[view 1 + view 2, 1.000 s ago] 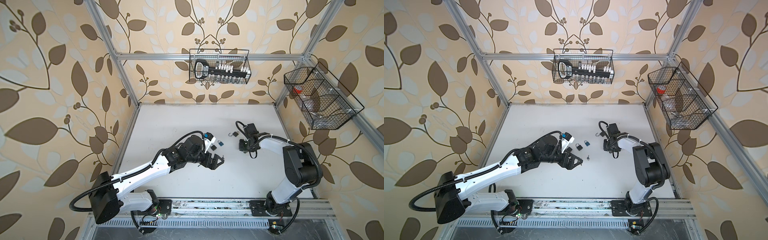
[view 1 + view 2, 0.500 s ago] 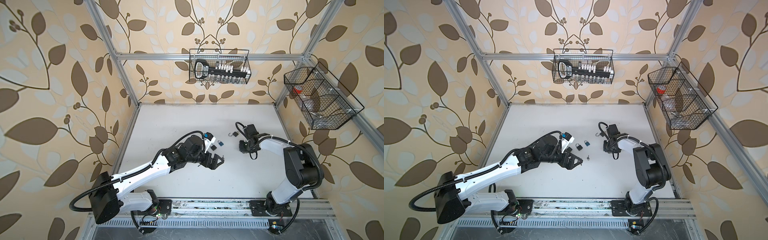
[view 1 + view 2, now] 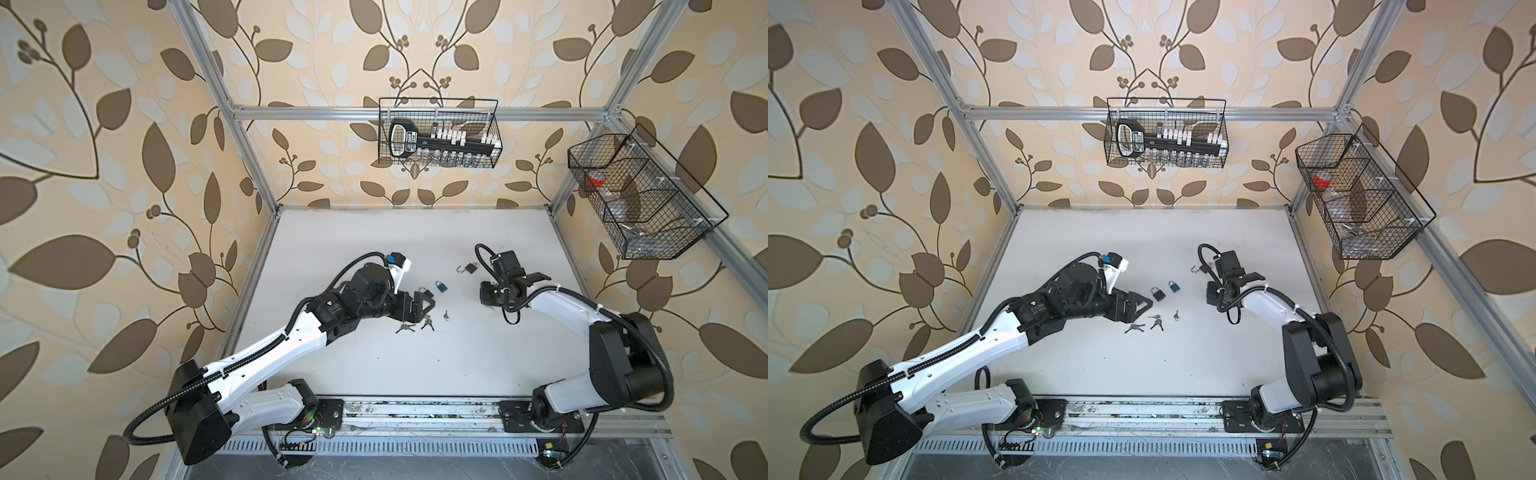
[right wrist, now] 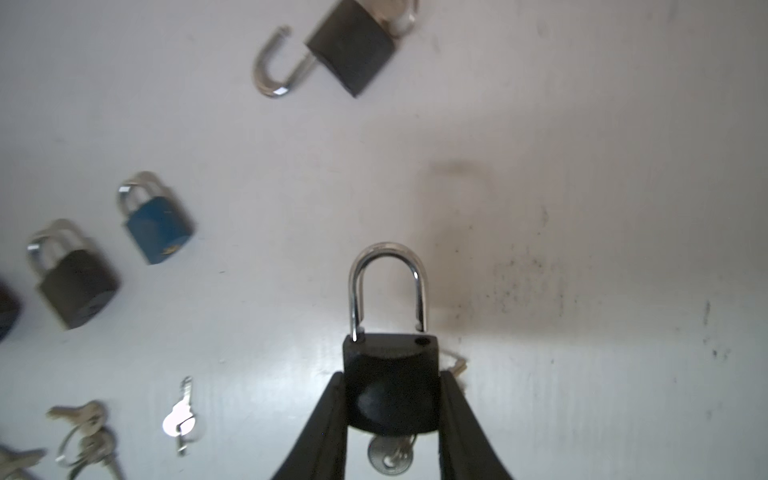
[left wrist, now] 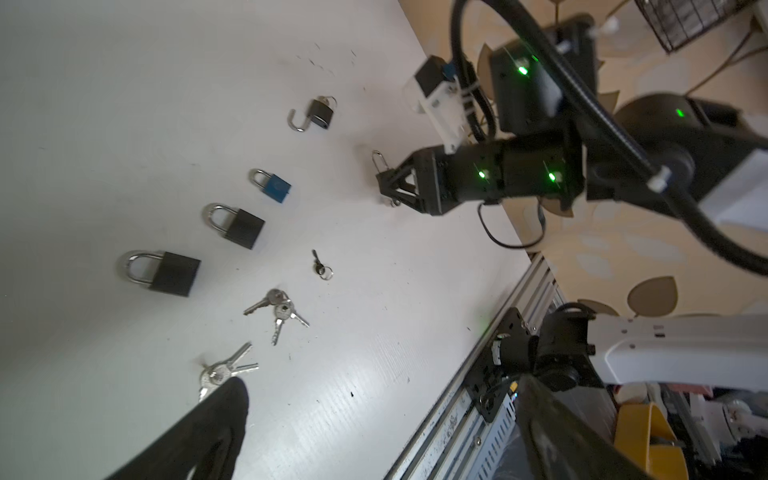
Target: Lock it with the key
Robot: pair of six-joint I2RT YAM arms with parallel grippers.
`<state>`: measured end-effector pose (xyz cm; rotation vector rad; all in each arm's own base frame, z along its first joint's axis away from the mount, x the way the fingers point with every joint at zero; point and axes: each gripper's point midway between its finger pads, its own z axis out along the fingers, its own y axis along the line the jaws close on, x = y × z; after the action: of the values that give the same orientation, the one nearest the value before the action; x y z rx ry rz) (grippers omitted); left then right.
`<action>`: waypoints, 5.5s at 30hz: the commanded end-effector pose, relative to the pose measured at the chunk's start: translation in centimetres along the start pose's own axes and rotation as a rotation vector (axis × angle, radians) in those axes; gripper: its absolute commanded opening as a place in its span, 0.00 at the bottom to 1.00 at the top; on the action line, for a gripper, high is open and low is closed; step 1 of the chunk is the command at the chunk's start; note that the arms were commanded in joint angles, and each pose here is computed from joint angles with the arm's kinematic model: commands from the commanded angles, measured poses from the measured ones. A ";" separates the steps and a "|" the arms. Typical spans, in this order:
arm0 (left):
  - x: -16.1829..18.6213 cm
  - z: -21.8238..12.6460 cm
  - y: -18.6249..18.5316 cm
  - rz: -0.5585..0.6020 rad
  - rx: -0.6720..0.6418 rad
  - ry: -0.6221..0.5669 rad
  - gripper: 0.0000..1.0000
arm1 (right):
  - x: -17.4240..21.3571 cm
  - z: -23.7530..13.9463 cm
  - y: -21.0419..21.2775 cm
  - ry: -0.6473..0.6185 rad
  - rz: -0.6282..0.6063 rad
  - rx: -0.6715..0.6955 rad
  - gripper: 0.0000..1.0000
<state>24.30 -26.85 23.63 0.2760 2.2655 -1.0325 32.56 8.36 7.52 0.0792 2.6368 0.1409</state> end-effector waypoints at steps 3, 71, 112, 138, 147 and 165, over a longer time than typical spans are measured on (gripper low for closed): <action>-3.4 -3.1 -0.1 -0.107 0.020 -0.122 0.98 | -0.8 -4.5 6.0 -0.170 -0.100 -0.233 0.15; -6.2 -6.8 -6.4 0.003 0.205 -0.225 0.00 | -1.2 -24.4 20.0 -0.848 -0.337 -0.748 0.75; -9.1 -9.7 -7.5 -0.364 0.258 -0.319 0.00 | -2.1 -25.5 26.6 -1.015 -0.594 -0.972 0.37; -8.9 -9.1 -7.1 -0.382 0.251 -0.307 0.00 | -2.3 -26.6 26.5 -1.033 -0.577 -0.998 0.30; -8.8 -9.0 -7.1 -0.386 0.252 -0.304 0.00 | -2.3 -26.2 26.9 -1.000 -0.566 -0.999 0.08; -8.6 -10.5 -3.0 -0.197 -0.054 -0.353 0.54 | -0.5 -24.1 24.2 -0.866 -0.587 -0.933 0.00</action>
<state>25.11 -22.01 33.67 -0.2235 2.0798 -1.1468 22.39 30.97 31.88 -0.7310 1.4318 0.8818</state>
